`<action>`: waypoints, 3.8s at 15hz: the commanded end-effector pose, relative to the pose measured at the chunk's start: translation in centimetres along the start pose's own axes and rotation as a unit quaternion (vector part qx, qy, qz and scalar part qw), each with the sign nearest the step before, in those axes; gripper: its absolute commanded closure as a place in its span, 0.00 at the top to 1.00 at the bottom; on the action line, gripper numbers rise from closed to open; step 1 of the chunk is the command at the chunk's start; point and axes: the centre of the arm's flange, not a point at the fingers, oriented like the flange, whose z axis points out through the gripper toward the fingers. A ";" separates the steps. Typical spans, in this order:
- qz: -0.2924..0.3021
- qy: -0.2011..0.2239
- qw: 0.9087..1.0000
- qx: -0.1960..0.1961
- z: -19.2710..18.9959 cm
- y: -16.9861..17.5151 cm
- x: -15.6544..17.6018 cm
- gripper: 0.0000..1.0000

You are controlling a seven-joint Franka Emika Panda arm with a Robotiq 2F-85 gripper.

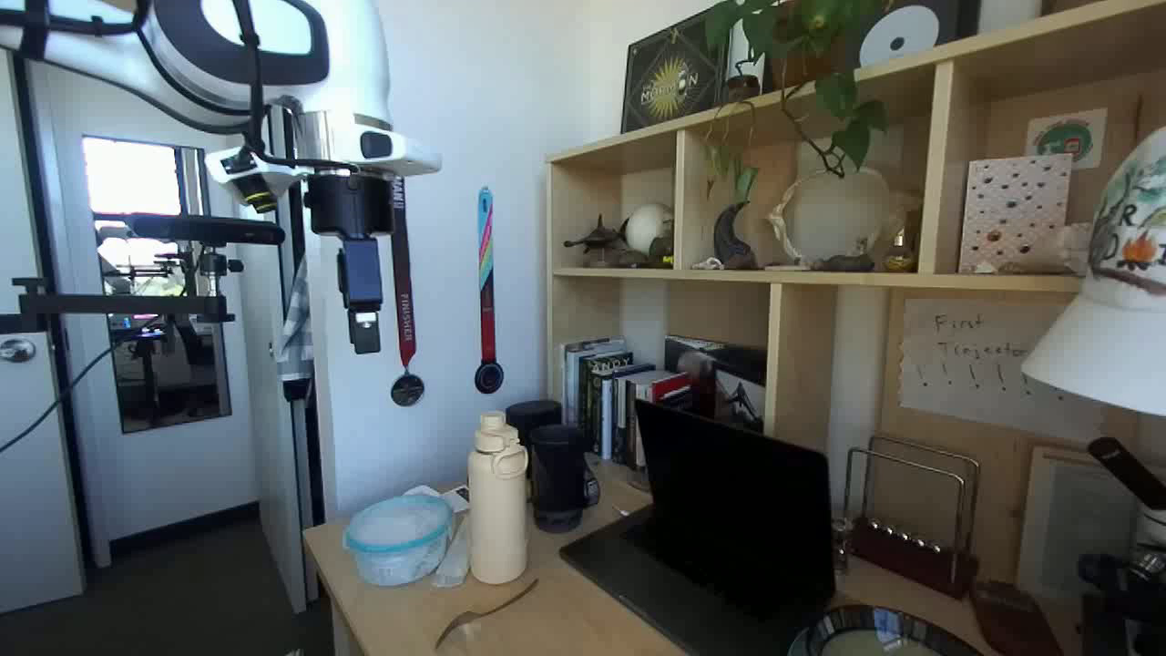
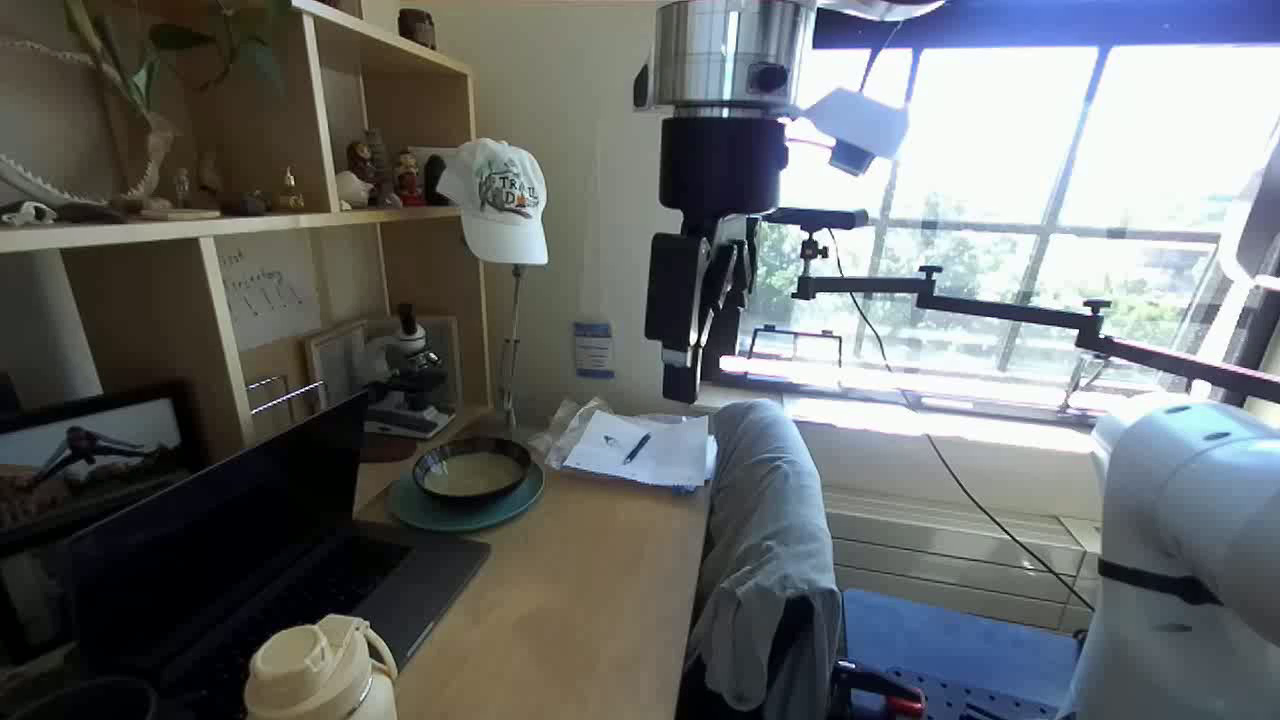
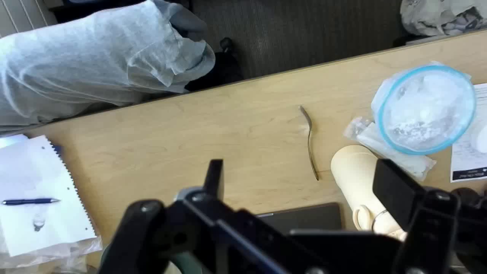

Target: Move the bottle to the right side of the desk

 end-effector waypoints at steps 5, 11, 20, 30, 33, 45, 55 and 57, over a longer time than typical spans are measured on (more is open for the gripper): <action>-0.056 0.001 0.998 -0.004 0.7 -3.1 3.6 1.00; -0.193 0.008 0.981 -0.007 4.0 -12.5 9.3 1.00; -0.288 0.066 0.955 -0.019 10.9 -19.8 16.7 1.00; -0.301 0.033 0.953 -0.014 14.9 -20.6 19.3 1.00; -0.294 0.012 0.956 -0.018 15.5 -20.3 19.3 1.00; -0.290 -0.016 0.957 -0.019 16.1 -20.4 19.3 0.21; -0.236 0.006 0.972 0.003 11.0 -14.4 19.5 0.21; -0.207 0.017 0.978 0.014 9.2 -11.9 19.7 0.21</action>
